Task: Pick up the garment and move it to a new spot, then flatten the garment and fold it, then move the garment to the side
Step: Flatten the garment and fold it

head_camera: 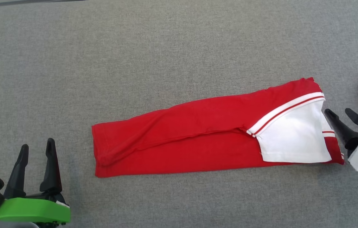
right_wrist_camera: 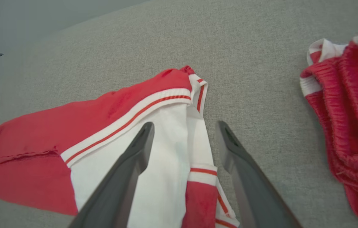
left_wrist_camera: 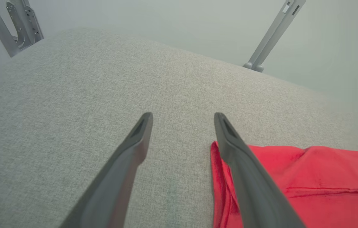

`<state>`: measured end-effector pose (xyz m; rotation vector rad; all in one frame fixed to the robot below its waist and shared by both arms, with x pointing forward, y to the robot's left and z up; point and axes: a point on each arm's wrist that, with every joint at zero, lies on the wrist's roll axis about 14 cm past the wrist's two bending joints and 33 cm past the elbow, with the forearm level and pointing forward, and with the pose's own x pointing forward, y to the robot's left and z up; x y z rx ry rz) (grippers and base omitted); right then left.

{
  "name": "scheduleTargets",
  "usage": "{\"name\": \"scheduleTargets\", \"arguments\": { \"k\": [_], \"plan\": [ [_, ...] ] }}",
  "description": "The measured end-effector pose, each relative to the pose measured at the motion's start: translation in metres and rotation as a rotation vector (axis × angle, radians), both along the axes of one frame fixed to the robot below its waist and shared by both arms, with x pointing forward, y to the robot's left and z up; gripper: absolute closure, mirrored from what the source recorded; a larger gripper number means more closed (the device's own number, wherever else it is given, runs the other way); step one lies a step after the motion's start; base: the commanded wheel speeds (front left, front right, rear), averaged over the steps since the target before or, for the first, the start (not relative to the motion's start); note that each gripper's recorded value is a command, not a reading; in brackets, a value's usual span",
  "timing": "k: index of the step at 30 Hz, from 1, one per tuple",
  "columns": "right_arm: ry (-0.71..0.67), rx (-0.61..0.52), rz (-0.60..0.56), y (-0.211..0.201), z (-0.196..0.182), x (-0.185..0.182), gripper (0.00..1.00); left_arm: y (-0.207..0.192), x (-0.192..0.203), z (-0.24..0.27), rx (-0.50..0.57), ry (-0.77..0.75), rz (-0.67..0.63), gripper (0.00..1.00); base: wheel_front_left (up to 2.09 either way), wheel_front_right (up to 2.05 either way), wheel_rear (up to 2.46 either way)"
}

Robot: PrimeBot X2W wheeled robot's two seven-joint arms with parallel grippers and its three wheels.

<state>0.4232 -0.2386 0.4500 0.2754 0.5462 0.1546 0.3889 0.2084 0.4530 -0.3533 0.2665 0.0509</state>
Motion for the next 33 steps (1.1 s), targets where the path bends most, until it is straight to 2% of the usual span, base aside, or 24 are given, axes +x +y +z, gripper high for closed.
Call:
{"name": "scheduleTargets", "arguments": {
  "k": [10, 17, 22, 26, 27, 28, 33],
  "plan": [
    [0.14, -0.058, 0.041, 0.023, -0.052, 0.016, 0.0, 0.004, 0.001, 0.011, 0.118, -0.101, -0.001, 0.0, 0.0, 0.0, 0.0],
    [0.179, -0.075, 0.034, 0.018, -0.067, 0.018, 0.0, 0.01, -0.009, 0.007, 0.119, -0.093, 0.032, 0.0, 0.0, 0.0, 0.0],
    [0.201, -0.053, 0.03, 0.017, -0.069, 0.018, 0.0, 0.008, -0.014, 0.003, 0.125, -0.089, 0.03, 0.0, 0.0, 0.0, 0.0],
    [0.228, 0.012, 0.032, 0.028, -0.075, 0.018, 0.0, 0.005, -0.016, 0.001, 0.107, -0.092, 0.026, 0.0, 0.0, 0.0, 0.0],
    [0.233, 0.034, 0.033, 0.033, -0.076, 0.018, 0.59, 0.004, -0.015, 0.002, 0.106, -0.098, 0.019, 0.0, 0.0, 0.0, 0.0],
    [0.24, 0.068, 0.032, 0.038, -0.076, 0.019, 1.0, 0.004, -0.014, 0.002, 0.109, -0.103, 0.013, 0.0, 0.0, 0.0, 0.0],
    [0.256, 0.237, 0.045, 0.065, -0.07, 0.022, 1.0, 0.007, -0.012, 0.005, 0.135, -0.128, -0.02, 0.0, 0.0, 0.0, 0.0]
  ]
}}
